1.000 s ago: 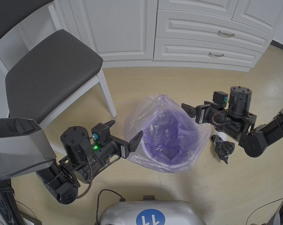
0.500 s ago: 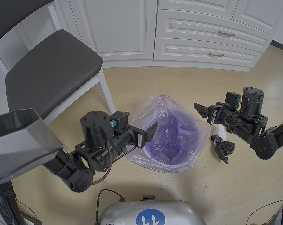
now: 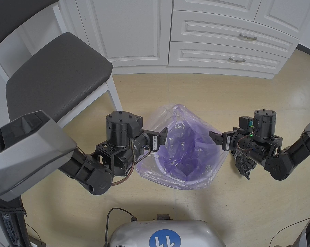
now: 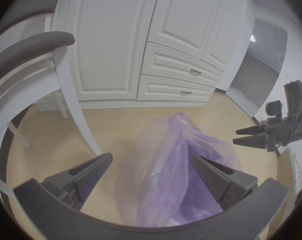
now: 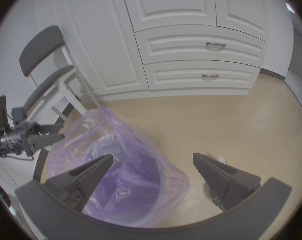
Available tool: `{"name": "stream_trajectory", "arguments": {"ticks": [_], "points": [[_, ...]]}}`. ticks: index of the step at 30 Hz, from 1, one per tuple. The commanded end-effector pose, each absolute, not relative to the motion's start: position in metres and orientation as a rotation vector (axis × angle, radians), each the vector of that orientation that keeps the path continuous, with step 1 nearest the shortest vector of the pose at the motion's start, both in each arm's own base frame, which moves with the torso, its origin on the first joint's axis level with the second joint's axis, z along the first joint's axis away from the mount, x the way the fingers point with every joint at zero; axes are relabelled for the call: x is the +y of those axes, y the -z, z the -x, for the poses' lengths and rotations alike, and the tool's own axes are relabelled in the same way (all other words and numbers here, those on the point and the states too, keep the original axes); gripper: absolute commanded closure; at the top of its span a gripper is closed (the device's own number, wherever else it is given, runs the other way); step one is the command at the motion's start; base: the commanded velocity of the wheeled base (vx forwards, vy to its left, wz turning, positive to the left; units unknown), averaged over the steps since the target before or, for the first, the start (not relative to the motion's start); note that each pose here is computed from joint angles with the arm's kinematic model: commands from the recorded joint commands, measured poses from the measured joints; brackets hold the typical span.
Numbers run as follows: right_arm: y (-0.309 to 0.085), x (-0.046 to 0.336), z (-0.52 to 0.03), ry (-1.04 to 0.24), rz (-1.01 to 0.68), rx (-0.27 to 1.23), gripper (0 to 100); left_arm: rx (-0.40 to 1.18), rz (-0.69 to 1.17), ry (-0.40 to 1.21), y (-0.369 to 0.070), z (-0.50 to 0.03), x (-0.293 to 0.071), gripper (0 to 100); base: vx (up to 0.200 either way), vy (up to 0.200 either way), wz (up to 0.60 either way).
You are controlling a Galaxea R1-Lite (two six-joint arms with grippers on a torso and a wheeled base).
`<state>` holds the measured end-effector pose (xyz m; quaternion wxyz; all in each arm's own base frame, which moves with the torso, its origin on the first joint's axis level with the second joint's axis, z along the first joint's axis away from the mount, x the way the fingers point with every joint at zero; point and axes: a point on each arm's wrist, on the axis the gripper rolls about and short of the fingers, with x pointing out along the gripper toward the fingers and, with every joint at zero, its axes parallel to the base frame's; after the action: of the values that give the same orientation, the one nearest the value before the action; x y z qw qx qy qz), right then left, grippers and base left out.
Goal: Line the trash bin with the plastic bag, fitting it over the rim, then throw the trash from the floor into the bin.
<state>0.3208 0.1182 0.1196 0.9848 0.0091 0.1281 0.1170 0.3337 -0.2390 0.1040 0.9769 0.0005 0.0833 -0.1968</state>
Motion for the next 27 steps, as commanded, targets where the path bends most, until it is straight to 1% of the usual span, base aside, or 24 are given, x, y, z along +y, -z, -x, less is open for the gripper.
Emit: {"name": "stream_trajectory", "arguments": {"ticks": [1,2,4,10,15,17,20,22,27], "points": [[-0.091,0.116,-0.331,-0.221,0.029,0.338,0,0.182,-0.018,0.349,-0.095,-0.336,-0.237,0,0.000,0.000,0.00],[-0.081,0.112,-0.337,-0.207,0.051,0.357,0,0.183,-0.037,0.310,-0.091,-0.339,-0.234,0,0.000,0.000,0.00],[-0.076,0.106,-0.340,-0.191,0.072,0.372,0,0.189,-0.056,0.296,-0.086,-0.343,-0.232,0,0.000,0.000,0.00],[-0.077,0.083,-0.341,-0.143,0.137,0.376,0,0.199,-0.069,0.268,-0.075,-0.355,-0.226,0,0.000,0.000,0.00],[-0.068,0.053,-0.333,-0.105,0.294,0.428,0,0.197,-0.064,0.239,-0.067,-0.370,-0.222,0,0.000,0.000,0.00],[-0.064,0.047,-0.334,-0.096,0.325,0.443,0,0.196,-0.061,0.230,-0.064,-0.376,-0.220,0,0.000,0.000,0.00],[-0.058,0.043,-0.337,-0.088,0.327,0.460,0,0.191,-0.056,0.222,-0.062,-0.381,-0.219,0,0.000,0.000,0.00],[-0.048,0.039,-0.343,-0.077,0.327,0.487,0,0.183,-0.047,0.211,-0.058,-0.389,-0.219,0,0.000,0.000,0.00],[-0.041,0.034,-0.346,-0.068,0.333,0.506,0,0.143,-0.027,0.187,-0.049,-0.406,-0.217,0,0.000,0.000,0.00]]}}
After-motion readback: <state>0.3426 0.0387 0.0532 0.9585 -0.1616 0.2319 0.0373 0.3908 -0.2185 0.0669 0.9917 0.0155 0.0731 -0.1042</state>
